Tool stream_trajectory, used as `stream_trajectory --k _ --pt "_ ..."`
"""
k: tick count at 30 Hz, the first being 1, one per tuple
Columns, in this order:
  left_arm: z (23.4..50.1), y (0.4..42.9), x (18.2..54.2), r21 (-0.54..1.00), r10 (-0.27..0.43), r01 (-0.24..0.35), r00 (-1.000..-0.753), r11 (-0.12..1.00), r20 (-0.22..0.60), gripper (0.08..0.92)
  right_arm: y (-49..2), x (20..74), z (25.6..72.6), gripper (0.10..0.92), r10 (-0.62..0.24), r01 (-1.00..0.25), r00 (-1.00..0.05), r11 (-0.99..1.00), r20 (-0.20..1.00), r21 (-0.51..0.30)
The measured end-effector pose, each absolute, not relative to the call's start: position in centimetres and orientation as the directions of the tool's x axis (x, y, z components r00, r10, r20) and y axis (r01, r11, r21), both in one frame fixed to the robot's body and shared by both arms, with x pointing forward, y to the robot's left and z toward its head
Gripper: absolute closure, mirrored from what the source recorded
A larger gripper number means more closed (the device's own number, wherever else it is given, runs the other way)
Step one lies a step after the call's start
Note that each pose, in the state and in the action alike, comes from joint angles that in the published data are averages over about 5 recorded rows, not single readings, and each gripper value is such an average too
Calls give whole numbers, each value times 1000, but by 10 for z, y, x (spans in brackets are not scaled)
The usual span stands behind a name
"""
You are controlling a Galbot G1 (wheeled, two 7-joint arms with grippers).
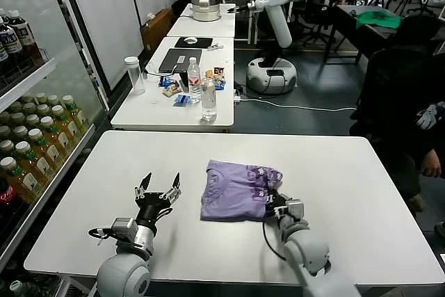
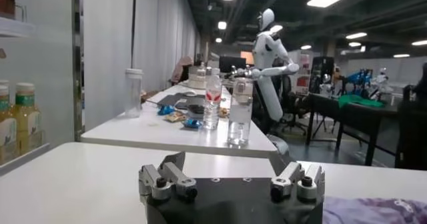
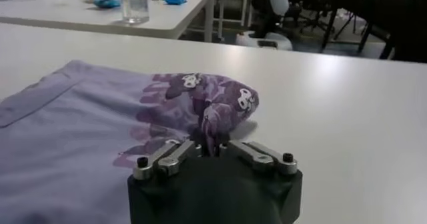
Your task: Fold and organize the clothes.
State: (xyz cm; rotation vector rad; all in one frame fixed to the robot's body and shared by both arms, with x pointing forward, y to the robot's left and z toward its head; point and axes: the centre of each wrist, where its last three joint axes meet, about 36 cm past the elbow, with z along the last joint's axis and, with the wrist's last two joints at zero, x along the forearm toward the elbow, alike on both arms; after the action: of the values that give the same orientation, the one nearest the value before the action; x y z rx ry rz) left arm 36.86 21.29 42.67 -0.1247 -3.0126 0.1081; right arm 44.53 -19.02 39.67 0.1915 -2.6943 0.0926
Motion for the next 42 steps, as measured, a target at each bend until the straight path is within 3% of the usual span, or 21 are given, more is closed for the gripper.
stream_trajectory --k 12,22,32,42 --pt "427 204 368 -75 105 98 -988 992 109 177 -243 469 418 474 -87 -155 -923 975 375 -156" --pt "428 205 360 -54 114 109 -990 993 85 177 -271 421 425 215 -47 -90 -970 981 240 -170" --pt "430 205 344 -38 147 145 -988 989 50 177 -282 342 431 200 -5 -28 -993 981 114 -194" --pt "430 205 323 -24 190 190 -981 982 22 177 -281 304 437 200 6 -5 -999 974 47 -227"
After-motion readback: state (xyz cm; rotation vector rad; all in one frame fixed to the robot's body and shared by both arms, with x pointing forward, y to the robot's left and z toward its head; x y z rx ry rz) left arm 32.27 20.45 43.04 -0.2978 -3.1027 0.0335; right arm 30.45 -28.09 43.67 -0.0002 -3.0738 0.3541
